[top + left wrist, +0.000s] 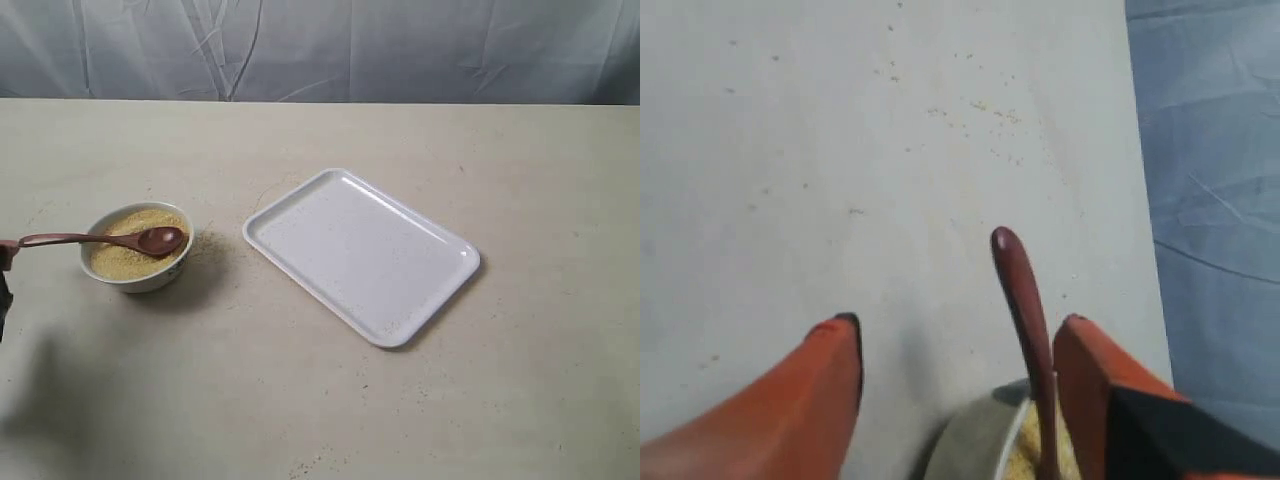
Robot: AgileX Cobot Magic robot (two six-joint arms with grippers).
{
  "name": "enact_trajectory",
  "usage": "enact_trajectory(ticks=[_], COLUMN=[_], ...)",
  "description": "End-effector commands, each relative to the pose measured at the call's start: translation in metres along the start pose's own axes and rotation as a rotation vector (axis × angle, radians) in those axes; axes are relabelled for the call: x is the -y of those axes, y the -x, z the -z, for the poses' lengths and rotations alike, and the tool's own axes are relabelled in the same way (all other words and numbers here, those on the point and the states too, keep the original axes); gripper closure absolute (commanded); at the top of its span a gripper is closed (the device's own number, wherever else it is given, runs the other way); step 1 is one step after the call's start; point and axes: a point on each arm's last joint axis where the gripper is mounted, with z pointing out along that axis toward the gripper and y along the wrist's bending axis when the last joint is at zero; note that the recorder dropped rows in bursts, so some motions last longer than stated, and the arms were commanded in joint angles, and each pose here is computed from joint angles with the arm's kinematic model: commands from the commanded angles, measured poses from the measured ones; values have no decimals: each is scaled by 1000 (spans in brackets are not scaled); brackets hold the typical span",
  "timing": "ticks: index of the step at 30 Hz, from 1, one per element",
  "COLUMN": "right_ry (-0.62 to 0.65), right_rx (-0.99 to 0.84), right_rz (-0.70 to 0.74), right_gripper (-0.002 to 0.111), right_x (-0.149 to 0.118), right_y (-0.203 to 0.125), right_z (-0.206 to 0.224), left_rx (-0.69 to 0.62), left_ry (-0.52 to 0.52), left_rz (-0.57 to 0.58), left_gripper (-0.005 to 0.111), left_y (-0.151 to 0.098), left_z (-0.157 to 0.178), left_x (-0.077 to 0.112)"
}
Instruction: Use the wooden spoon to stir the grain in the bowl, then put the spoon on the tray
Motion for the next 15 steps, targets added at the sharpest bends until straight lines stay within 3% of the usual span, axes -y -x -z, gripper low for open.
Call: enact_trajectory(ticks=[1,5,11,15], right_ry=[4,4,4,4], right_rx=[10,10,10,10], right_rz=[4,4,4,4], right_gripper=[108,108,108,108], right_x=[0,0,0,0], right_y=[0,0,0,0], right_z=[0,0,0,0], left_rx=[-25,-32,-10,-63], left_ry=[-89,-7,-54,-87], left_rz=[-54,-44,45,-5], left_gripper=[50,50,53,54], left_y=[-7,-11,-10,-10], left_z=[-14,-24,-34,-47], left_x=[15,6,4,7])
